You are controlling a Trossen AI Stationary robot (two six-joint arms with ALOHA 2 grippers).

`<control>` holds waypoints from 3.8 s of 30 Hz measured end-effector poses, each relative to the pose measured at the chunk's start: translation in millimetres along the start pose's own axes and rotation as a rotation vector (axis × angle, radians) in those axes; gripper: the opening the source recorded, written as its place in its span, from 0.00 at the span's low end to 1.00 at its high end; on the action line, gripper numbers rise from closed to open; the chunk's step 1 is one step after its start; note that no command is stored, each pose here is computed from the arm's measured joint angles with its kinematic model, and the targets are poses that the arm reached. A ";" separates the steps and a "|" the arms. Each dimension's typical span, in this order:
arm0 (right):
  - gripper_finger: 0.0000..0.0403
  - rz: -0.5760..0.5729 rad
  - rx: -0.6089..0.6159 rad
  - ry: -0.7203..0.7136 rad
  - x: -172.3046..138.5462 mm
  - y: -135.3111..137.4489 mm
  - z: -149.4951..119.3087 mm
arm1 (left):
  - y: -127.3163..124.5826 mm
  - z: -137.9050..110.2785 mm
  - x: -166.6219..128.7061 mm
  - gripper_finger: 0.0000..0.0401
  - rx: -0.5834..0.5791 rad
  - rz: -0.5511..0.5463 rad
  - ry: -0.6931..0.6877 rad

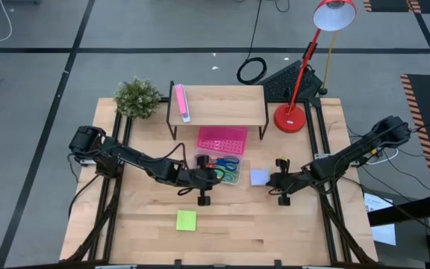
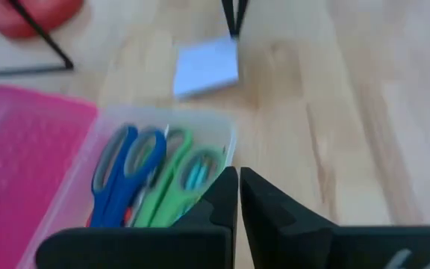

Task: Pack school essentials
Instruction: Put the purple sticky notes into the supply box

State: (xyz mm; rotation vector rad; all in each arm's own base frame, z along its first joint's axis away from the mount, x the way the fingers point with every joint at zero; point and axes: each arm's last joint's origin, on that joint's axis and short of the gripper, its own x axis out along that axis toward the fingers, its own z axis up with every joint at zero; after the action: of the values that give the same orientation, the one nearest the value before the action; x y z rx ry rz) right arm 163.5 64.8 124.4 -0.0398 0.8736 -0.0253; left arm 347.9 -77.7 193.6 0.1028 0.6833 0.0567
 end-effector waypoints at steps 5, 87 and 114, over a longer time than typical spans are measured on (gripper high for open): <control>0.00 0.040 0.052 -0.027 -3.0 4.1 10.9 | -0.7 11.3 -0.7 0.05 0.013 -0.007 -0.113; 0.00 -0.483 -0.108 -0.150 4.9 29.5 165.0 | 12.2 -47.5 -110.0 0.05 -0.138 0.060 -0.152; 0.00 -0.454 -0.089 -0.175 34.8 16.9 118.6 | 11.9 -46.1 -110.2 0.05 -0.136 0.053 -0.164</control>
State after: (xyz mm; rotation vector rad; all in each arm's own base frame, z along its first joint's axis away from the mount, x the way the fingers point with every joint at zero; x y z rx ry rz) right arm 276.9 83.2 173.1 -0.3190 0.6756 -0.4018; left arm 233.2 -71.9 228.5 -0.0050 0.5110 0.1435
